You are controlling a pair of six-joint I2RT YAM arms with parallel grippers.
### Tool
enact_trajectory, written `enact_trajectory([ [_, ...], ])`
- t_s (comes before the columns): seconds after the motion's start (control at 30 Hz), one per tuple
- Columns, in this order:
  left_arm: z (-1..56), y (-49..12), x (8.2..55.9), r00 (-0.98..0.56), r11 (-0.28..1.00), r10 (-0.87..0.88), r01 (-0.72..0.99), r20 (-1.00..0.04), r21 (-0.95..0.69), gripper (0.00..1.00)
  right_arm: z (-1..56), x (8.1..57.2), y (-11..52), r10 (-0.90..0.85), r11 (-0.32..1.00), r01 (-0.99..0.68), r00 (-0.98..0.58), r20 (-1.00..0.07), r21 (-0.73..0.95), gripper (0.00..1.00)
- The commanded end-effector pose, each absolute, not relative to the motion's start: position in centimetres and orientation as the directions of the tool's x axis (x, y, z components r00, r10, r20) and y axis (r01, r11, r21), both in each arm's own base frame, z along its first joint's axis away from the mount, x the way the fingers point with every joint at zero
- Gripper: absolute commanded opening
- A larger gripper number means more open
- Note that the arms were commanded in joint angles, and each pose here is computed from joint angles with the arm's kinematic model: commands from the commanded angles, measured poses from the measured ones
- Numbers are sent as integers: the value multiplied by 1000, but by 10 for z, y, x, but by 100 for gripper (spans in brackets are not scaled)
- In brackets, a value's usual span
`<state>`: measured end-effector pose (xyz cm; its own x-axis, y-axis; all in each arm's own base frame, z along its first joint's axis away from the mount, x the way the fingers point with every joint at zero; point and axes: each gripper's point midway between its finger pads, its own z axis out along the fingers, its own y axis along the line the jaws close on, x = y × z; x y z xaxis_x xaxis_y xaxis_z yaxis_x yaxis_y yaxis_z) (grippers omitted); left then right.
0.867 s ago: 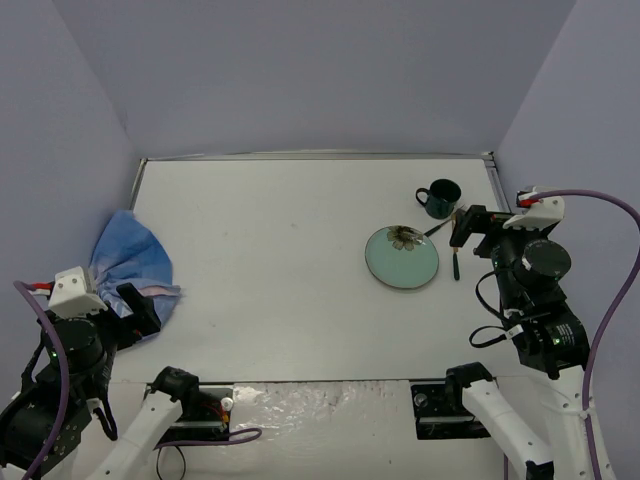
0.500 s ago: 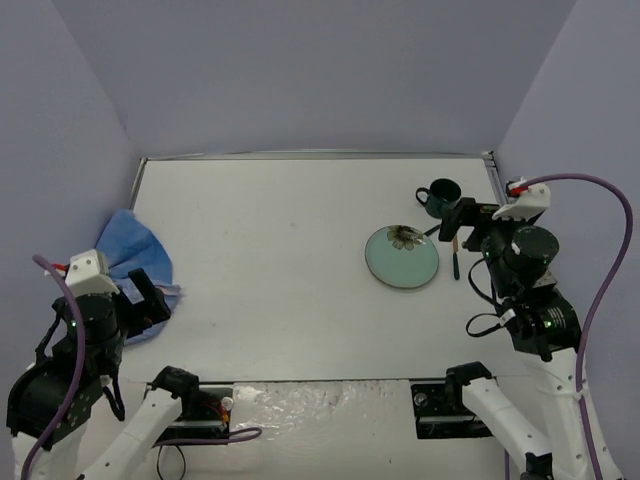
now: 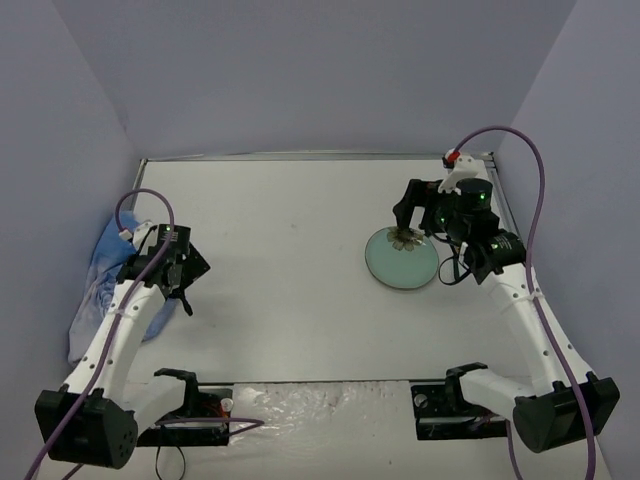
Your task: Set the dinner table for one person
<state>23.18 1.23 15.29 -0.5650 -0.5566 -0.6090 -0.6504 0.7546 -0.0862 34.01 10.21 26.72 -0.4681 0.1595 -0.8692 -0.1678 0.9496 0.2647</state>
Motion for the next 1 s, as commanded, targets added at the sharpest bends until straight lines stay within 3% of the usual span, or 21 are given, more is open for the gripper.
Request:
enact_trajectory([
  [0.0,145,21,282,-364,616,-708,-736,-605,-279,97,291,347,123,170,918,-271,-388,-906,288,100],
  [0.3,109,38,312,-364,577,-711,-791,-602,-204,92,296,335,134,189,889,-326,-379,-906,322,100],
  [0.97,75,63,293,-328,474,-767,-869,-551,-143,81,288,330,127,178,902,-307,-375,-910,303,100],
])
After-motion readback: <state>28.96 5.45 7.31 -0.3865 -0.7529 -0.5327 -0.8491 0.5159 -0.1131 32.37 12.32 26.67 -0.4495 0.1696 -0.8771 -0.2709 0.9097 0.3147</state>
